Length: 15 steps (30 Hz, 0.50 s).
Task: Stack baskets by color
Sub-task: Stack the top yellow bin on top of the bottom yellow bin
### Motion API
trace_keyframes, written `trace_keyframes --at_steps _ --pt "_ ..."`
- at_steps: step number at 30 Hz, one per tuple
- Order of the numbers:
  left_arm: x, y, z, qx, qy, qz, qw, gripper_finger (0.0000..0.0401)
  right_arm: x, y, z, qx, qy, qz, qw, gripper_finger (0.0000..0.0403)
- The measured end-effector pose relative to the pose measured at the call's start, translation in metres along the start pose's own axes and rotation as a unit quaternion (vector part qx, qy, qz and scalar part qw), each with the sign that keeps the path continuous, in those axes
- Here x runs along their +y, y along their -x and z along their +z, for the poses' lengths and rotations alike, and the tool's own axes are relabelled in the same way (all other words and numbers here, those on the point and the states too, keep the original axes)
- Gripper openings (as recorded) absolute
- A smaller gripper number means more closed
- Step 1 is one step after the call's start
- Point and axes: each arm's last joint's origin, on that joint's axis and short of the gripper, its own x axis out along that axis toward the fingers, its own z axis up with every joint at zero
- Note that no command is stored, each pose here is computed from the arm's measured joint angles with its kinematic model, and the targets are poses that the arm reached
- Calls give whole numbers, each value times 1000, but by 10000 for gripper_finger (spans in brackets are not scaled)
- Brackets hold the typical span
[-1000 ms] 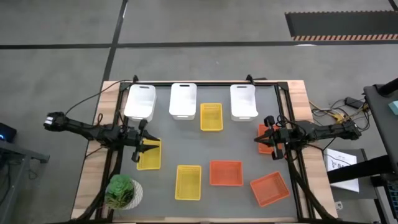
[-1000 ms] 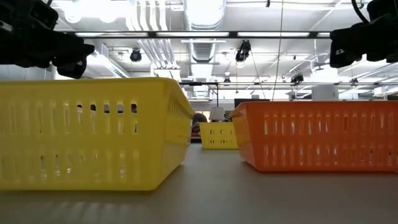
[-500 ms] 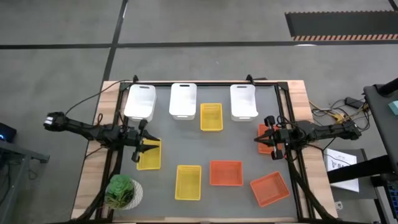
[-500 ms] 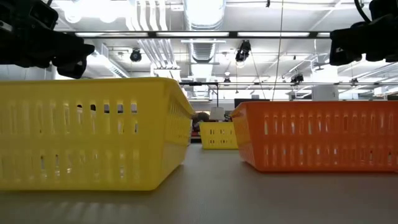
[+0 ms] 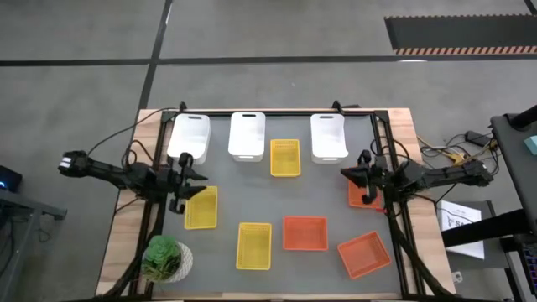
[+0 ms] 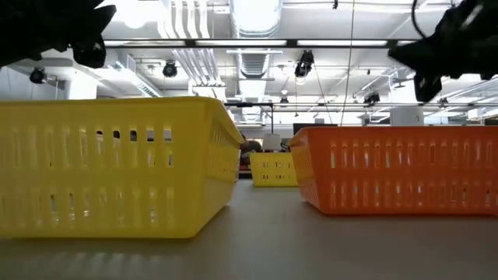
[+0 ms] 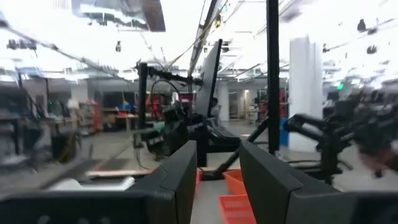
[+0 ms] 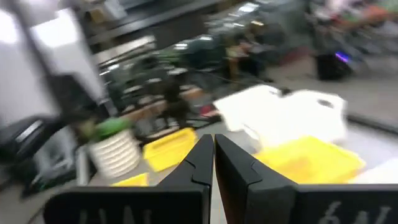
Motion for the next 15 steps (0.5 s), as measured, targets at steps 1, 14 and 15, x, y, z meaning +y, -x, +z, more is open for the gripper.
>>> trace_keyframes --at_steps 1,14,15 --pt "0 0 0 1 -7 0 1000 107 -1 -1 0 -4 -25 -21 999 9" --pt "-1 -1 6 -31 71 -26 997 107 -2 -21 -14 19 -121 -98 988 9" --pt "-1 -1 6 -30 73 -26 997 107 -2 -22 -14 23 -119 -100 988 9"
